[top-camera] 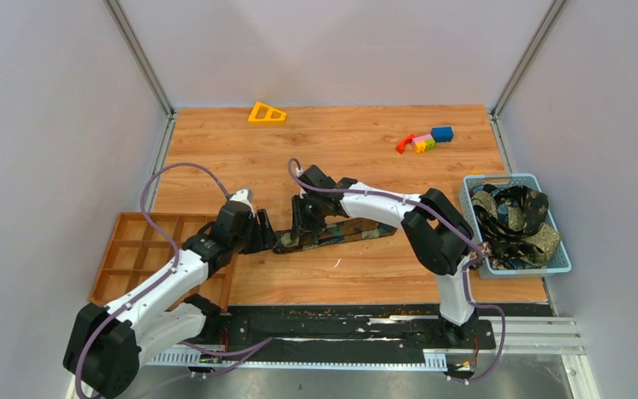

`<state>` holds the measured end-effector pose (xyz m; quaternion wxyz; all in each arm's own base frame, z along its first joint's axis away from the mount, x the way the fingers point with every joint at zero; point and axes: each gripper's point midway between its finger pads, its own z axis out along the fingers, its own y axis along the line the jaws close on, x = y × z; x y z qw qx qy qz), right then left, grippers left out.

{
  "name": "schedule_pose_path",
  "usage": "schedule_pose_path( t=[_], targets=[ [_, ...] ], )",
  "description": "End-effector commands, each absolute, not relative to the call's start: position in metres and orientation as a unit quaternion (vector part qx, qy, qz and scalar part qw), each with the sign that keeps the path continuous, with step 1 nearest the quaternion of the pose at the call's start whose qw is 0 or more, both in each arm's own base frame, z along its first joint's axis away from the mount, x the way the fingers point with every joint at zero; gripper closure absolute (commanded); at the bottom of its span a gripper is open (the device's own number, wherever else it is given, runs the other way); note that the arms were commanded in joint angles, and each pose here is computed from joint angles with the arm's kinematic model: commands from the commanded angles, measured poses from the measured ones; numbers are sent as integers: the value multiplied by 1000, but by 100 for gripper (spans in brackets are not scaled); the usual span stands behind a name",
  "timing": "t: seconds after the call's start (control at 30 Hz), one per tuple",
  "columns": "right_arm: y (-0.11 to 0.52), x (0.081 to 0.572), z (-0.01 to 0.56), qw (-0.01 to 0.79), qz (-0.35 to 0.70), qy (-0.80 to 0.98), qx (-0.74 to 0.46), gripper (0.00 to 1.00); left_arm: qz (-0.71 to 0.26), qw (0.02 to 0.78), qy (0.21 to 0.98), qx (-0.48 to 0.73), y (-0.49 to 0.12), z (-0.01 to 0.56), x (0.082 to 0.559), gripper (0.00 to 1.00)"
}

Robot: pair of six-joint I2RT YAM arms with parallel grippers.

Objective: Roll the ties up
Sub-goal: Roll the tie at the center of the board.

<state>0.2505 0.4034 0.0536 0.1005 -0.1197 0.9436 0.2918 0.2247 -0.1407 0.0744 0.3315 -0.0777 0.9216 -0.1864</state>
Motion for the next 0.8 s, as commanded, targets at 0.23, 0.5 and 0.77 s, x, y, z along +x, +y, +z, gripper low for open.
schedule_pose_path(
  t=[0.23, 0.5, 0.77],
  targets=[
    [404, 258, 34, 105, 274, 948, -127, 76, -230, 337, 910, -76, -154, 65, 244, 35],
    [397, 259, 28, 104, 276, 946, -132, 77, -251, 317, 911, -85, -161, 47, 246, 40],
    [390, 258, 19, 96, 278, 947, -132, 79, -263, 288, 913, -118, -164, 28, 244, 48]
  ],
)
